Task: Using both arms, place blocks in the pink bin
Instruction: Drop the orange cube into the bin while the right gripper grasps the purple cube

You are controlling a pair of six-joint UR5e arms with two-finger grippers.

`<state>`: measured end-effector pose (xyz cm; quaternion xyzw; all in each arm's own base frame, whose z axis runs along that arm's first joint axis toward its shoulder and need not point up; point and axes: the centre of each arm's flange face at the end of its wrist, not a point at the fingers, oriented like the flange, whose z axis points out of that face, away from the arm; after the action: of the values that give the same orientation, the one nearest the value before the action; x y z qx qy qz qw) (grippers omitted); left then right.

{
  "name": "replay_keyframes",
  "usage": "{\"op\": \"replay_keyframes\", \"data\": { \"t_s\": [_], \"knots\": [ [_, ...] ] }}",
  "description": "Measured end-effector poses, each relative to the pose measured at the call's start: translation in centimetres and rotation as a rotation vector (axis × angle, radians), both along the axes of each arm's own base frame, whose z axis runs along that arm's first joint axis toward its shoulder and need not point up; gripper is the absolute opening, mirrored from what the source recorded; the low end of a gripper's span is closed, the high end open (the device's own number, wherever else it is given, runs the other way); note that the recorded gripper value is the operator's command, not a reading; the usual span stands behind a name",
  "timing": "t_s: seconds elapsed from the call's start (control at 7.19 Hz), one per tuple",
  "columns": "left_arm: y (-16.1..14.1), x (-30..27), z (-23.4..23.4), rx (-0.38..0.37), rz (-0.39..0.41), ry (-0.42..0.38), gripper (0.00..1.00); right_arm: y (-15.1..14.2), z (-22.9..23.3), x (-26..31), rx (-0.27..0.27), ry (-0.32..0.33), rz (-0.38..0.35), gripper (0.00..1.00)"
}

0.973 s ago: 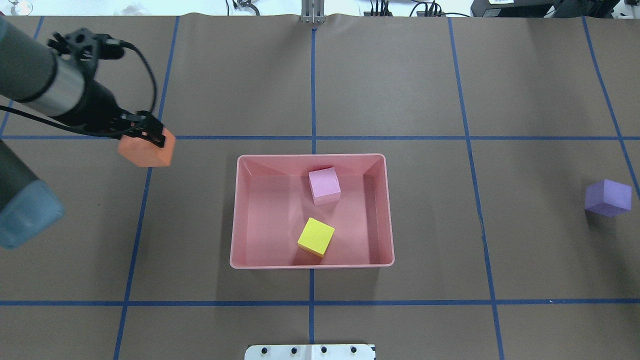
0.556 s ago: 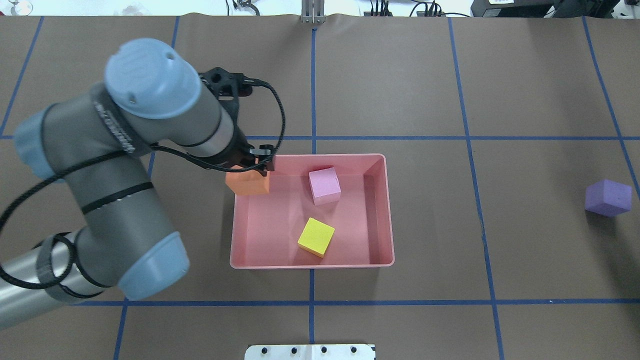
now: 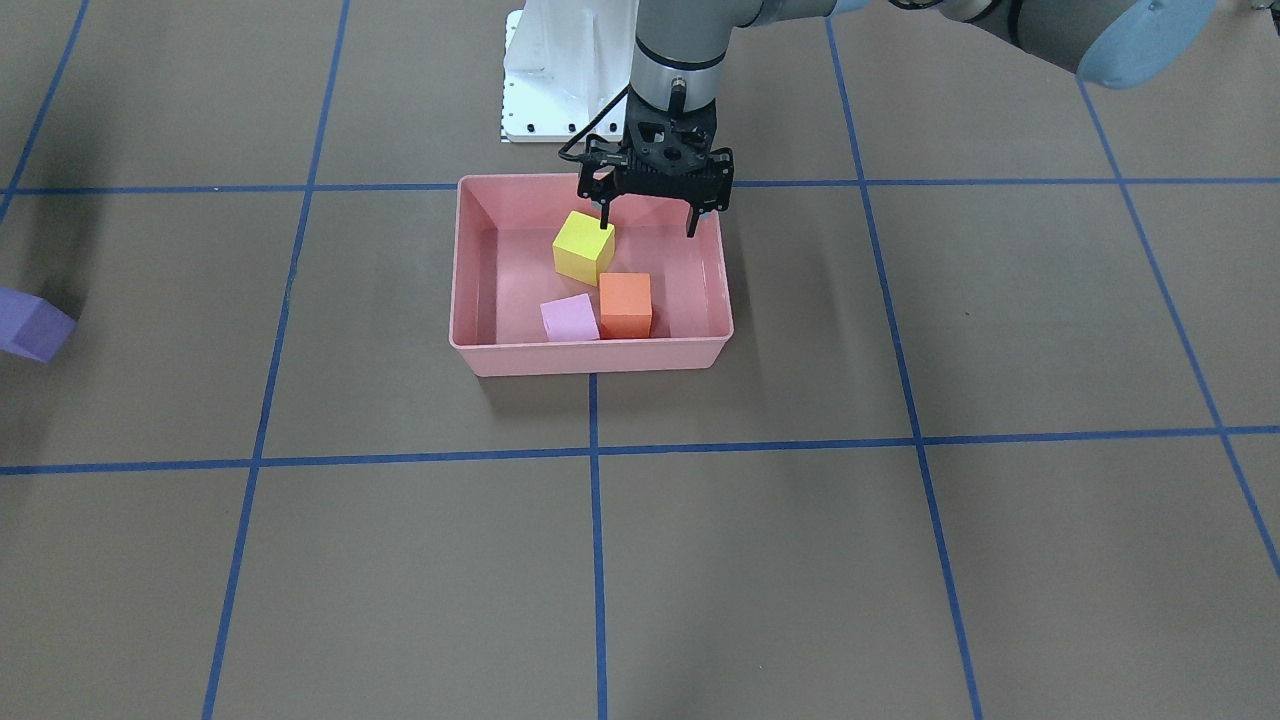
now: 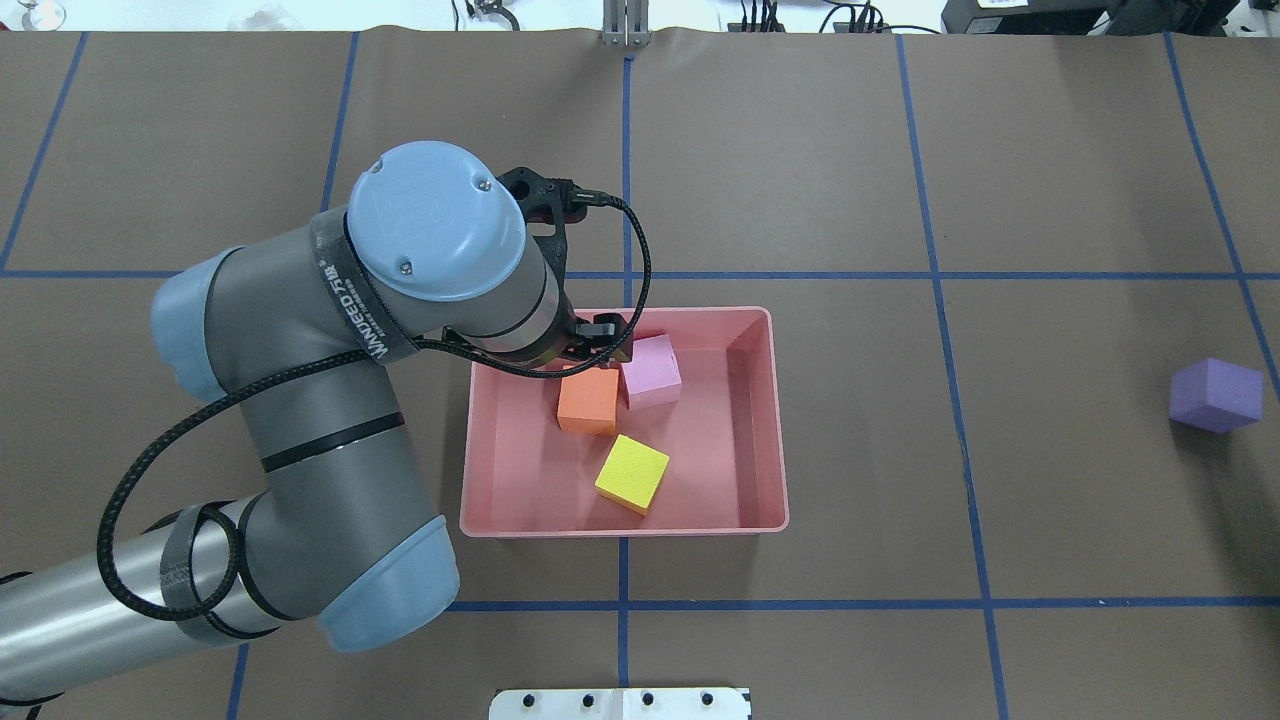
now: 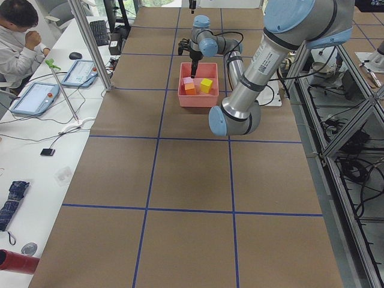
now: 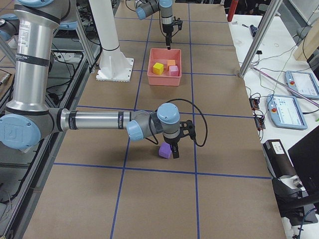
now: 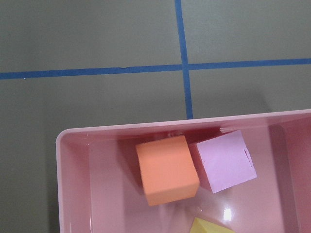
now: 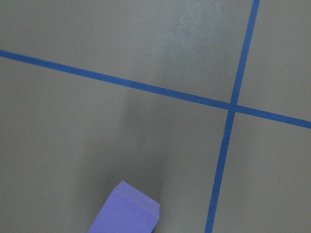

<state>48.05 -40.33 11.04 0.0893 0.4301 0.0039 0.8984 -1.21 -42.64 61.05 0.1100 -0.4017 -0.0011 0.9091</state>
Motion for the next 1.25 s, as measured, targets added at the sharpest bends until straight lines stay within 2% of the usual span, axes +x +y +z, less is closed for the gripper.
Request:
{"op": "replay_keyframes", "data": {
  "t_s": [0.28, 0.56, 0.97, 1.25],
  "knots": [
    [0.2, -0.2, -0.2, 0.003, 0.000, 0.006, 1.00, 2.1, 0.2, -2.9, -0.067, -0.051, 0.142, 0.98],
    [0.3, -0.2, -0.3, 0.004, -0.002, 0.008, 1.00, 3.7, 1.0, -6.9, -0.087, -0.052, 0.227, 0.98],
    [0.4, -0.2, -0.3, 0.005, -0.001, 0.010, 1.00, 5.1, 3.2, -10.4, -0.075, -0.036, 0.292, 0.98],
    [0.5, -0.2, -0.4, 0.005, -0.001, 0.010, 1.00, 5.4, 3.9, -12.1, -0.069, -0.007, 0.312, 0.99]
  ]
}}
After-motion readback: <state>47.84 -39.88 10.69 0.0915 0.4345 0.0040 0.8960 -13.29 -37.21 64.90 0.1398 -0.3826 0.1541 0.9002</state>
